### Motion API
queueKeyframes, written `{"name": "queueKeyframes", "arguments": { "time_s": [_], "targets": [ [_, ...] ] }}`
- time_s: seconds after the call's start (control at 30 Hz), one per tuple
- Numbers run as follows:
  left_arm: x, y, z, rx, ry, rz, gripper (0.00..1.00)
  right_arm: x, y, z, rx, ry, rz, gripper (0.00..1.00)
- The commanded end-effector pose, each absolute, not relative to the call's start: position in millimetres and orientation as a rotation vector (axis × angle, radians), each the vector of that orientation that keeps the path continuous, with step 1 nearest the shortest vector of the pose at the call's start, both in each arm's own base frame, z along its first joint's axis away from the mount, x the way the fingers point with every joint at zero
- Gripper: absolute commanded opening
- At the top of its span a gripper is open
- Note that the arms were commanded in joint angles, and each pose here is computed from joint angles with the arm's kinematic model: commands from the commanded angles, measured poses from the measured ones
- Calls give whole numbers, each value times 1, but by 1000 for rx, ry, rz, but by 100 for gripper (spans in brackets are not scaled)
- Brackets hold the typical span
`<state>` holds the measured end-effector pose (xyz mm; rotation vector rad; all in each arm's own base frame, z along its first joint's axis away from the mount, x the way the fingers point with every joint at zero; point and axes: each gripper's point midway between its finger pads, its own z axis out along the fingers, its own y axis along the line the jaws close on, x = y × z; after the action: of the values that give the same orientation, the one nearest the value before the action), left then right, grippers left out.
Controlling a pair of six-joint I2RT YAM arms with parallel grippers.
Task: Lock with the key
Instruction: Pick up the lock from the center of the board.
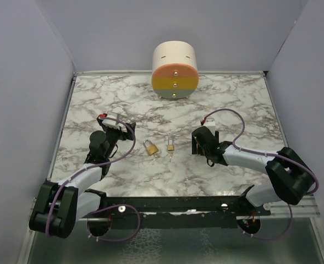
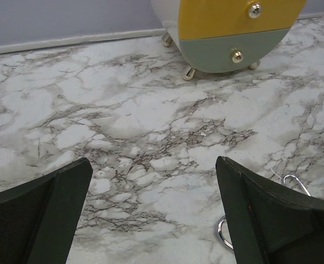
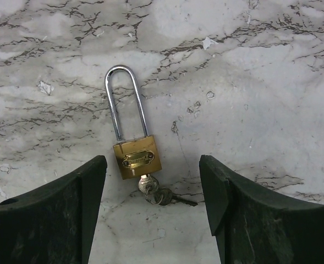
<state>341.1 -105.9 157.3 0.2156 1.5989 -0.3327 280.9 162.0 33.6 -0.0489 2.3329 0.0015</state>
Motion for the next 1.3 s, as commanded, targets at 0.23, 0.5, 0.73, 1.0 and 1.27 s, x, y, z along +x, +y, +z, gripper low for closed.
{"name": "queueKeyframes", "arguments": {
  "time_s": [0.23,0.5,0.73,1.0,1.27],
  "targets": [
    [344,-104,160,201,1591,-321,99,292,166,32,-22,2303,-16,69],
    [345,-103,158,190,1599,-314,99,289,172,22,-81,2330,4,61],
    [346,-102,157,190,1604,-308,99,287,177,18,-100,2356,28,57],
    [346,-99,155,182,1606,-294,99,281,180,19,-109,2382,58,50],
    [345,-93,157,158,1598,-266,99,279,178,16,-97,2416,32,37]
  ]
}}
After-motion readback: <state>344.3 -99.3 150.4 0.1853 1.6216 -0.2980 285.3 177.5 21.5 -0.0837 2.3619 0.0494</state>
